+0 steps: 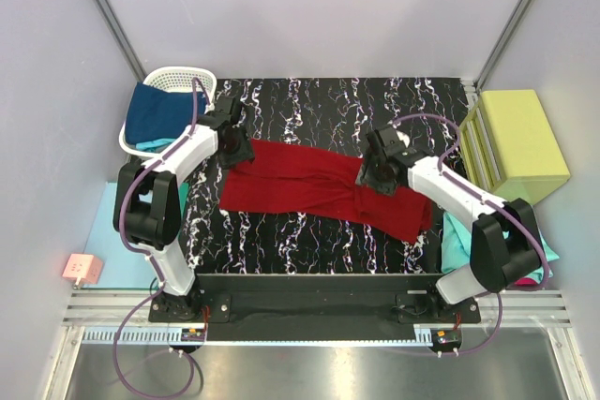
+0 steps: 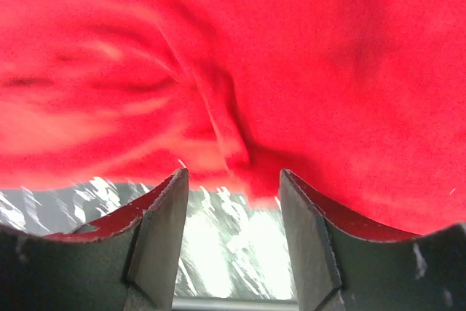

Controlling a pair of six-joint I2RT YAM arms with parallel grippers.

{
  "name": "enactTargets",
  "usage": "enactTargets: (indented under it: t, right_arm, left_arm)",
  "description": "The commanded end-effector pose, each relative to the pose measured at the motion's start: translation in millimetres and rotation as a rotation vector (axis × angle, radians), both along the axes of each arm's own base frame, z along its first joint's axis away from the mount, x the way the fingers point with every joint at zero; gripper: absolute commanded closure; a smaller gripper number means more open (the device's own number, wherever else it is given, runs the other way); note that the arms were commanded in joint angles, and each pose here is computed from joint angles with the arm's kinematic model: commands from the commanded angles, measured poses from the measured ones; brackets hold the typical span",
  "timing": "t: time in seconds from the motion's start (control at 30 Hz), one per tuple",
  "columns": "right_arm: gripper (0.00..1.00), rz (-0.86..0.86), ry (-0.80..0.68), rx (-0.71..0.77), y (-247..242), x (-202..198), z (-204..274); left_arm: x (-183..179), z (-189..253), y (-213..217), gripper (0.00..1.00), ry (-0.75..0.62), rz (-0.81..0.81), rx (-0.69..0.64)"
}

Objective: Fold and stack the t-shirts
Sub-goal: Rotate the tshirt 90 degrees

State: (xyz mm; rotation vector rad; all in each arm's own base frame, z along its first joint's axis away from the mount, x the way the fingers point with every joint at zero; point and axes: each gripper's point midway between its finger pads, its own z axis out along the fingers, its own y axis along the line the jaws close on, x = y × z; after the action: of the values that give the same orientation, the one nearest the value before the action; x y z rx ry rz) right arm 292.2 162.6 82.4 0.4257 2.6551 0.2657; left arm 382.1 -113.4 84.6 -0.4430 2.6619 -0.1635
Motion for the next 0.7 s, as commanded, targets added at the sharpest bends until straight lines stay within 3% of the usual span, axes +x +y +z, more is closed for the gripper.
enactTargets:
  t: [0.0,0.27,0.57,0.67]
  right_arm:
    - [0.42,-0.095,-0.108,-0.049,-19.2,41.8,23.7]
    - [0.55,-0.061,0.053,-0.046,-13.0,30.9,-25.9]
    - [0.55,0.076,0.100,0.120,21.1,3.2,-31.0]
    - [0.55,0.036,0.078,0.042,5.6,5.6,-27.3]
  left_arm:
    - [5.5,10.6,-1.0,0.48,-0.054,0.008,-0.003]
    - [-4.3,2.5,-4.0,0.48,-0.037,-0.003,-0.002]
    - [-9.9,-6.6,-10.9,0.48,-0.020,-0.020,-0.007]
    - [-6.3,-3.4,-9.8,0.49,-0.032,-0.020,0.002]
